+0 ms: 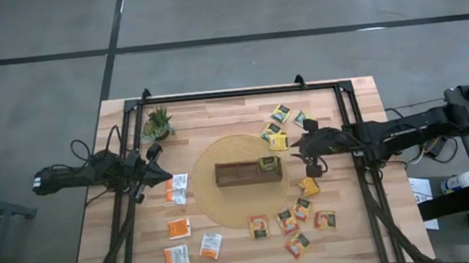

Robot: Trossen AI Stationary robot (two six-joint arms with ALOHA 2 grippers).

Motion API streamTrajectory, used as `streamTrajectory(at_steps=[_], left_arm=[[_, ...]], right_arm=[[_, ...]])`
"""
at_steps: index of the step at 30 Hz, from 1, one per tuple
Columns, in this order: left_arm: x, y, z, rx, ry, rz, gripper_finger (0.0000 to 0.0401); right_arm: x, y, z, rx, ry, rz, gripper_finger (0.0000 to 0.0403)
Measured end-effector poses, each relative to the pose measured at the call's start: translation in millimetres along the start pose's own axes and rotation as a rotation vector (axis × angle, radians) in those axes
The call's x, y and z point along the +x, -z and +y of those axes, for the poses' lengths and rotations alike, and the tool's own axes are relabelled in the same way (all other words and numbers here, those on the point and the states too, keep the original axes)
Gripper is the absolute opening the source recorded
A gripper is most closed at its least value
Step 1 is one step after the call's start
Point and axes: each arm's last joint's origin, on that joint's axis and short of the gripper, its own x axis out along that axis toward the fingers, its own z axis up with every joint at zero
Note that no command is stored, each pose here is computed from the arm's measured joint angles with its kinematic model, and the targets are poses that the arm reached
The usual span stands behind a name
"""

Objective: Pick & Place Tea
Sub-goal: Put the yellow tea bag into the right of the wooden organizer

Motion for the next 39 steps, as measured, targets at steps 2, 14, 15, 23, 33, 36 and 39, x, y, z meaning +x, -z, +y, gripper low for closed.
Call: streamTrajectory(at_steps=[2, 14, 15, 23, 33, 36, 39], left_arm=[[0, 0, 0, 0.000, 0.000, 0.000, 0.0000], [0, 0, 0, 0.000, 0.000, 0.000, 0.0000], [0, 0, 0, 0.000, 0.001, 0.000, 0.0000], [0, 0, 0, 0.000, 0.000, 0.000, 0.0000], [0, 0, 0, 0.000, 0.000, 0.000, 0.0000], [0, 0, 0, 0.000, 0.000, 0.000, 0.0000], [0, 0, 0, 0.000, 0.001, 0.000, 0.0000]], right_arm=[[3, 2, -4, 0.011, 0.014, 0.017, 0.0133], [20, 5, -21, 0.057, -0.079, -0.012, 0.0129], [22, 6, -21, 0.060, -0.092, -0.001, 0.0129], [43, 6, -19, 0.048, -0.119, 0.024, 0.0127], [47, 8, -25, 0.096, -0.144, 0.033, 0.0123], [49, 9, -25, 0.101, -0.153, 0.042, 0.0123], [52, 10, -24, 0.102, -0.169, 0.054, 0.0123]])
